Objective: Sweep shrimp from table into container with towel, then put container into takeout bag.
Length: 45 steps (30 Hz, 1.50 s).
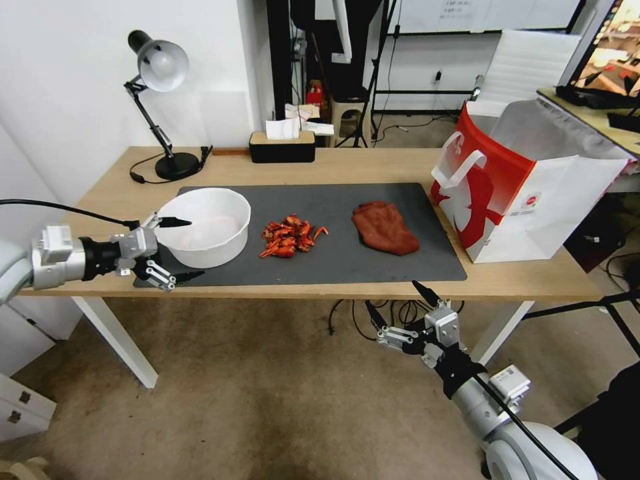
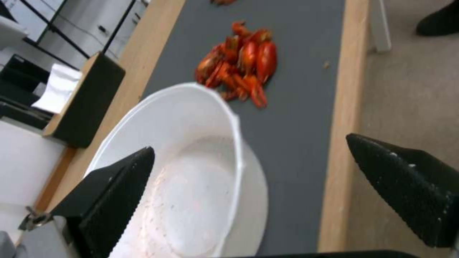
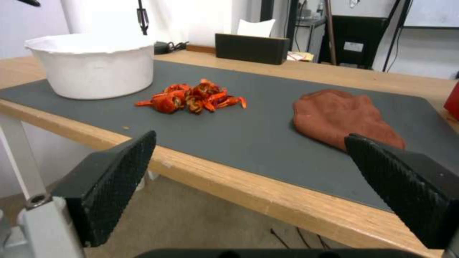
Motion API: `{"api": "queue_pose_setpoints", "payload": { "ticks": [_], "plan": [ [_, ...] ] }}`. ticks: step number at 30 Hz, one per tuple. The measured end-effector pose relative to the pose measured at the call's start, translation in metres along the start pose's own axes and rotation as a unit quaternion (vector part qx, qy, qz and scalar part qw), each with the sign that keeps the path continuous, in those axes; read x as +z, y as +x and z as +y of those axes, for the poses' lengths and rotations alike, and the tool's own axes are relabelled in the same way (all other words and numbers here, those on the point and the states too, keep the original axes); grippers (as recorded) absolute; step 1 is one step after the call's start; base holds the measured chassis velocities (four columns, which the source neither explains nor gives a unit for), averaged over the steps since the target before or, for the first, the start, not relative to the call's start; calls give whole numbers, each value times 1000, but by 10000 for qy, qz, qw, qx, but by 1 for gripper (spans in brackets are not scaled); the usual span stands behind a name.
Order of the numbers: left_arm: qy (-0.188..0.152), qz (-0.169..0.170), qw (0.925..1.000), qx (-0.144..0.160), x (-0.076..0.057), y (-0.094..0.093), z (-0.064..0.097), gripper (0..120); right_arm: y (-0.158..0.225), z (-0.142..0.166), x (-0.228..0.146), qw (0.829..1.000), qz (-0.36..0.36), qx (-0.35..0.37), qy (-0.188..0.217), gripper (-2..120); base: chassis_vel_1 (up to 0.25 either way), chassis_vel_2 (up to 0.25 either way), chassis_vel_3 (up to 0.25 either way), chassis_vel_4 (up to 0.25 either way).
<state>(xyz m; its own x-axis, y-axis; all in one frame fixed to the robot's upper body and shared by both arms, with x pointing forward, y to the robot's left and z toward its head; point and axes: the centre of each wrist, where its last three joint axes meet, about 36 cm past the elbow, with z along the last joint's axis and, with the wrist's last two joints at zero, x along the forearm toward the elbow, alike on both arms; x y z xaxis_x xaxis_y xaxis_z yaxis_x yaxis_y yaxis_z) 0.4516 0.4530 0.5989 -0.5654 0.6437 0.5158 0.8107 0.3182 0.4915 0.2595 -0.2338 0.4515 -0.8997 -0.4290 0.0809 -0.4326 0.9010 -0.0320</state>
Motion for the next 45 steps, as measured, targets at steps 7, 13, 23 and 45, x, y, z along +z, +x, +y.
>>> {"api": "queue_pose_setpoints", "payload": {
  "ticks": [7,13,23,45],
  "plan": [
    [-298,276,9992,-16,3,-2,18,100,2,2,2,10000,-7,19,10,100,0,0,0,0],
    [-505,577,9962,415,4,-12,29,100,4,4,4,10000,-30,52,1,100,0,0,0,0],
    [-765,969,9891,798,4,-36,54,100,5,7,5,10000,-26,69,3,100,0,0,0,0],
    [-1426,1474,9652,1622,-10,-87,91,87,7,7,19,9997,1,226,-17,100,0,0,0,0]
  ]
}}
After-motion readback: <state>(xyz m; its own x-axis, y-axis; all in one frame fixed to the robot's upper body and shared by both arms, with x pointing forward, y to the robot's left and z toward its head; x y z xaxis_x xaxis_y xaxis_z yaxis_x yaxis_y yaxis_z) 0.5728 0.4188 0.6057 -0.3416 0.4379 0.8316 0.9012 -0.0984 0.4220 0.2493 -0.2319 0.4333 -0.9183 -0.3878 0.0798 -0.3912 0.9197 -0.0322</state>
